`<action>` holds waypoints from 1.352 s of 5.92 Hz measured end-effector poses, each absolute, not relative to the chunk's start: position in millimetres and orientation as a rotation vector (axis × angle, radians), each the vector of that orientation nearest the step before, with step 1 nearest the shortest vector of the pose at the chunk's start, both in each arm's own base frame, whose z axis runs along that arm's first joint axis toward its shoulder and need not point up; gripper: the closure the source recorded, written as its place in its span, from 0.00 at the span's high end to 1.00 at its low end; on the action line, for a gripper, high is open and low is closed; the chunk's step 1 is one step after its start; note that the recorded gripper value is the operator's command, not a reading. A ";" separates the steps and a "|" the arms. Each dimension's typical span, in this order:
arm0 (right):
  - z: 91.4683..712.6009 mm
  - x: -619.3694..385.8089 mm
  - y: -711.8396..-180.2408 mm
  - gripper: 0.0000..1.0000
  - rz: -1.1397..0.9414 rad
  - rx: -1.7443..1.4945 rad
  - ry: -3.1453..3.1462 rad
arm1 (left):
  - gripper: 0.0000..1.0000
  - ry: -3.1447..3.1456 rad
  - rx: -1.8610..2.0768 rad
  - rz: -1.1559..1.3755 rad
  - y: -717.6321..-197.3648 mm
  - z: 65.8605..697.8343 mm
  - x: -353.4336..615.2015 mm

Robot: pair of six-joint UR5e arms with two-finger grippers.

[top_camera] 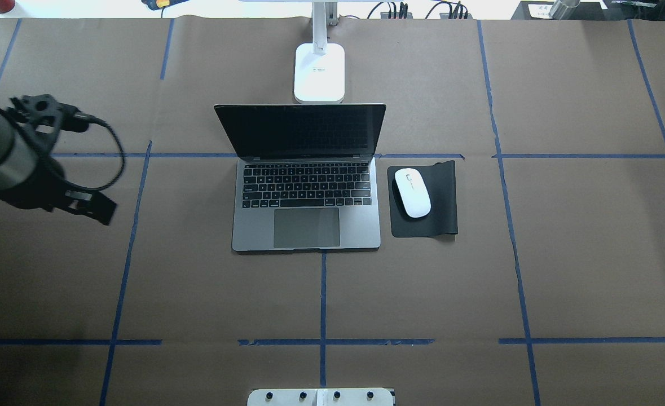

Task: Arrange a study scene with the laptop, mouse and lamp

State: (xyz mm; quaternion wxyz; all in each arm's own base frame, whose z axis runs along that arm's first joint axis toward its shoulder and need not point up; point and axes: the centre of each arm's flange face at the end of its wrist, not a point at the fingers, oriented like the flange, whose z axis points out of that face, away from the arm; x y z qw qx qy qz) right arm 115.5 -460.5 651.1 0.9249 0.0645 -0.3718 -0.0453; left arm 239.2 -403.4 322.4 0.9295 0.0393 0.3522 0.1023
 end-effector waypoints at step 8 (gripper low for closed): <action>668.0 90.6 -455.4 1.00 0.079 0.023 -0.884 | 1.00 0.747 0.013 0.249 -464.4 597.7 -29.7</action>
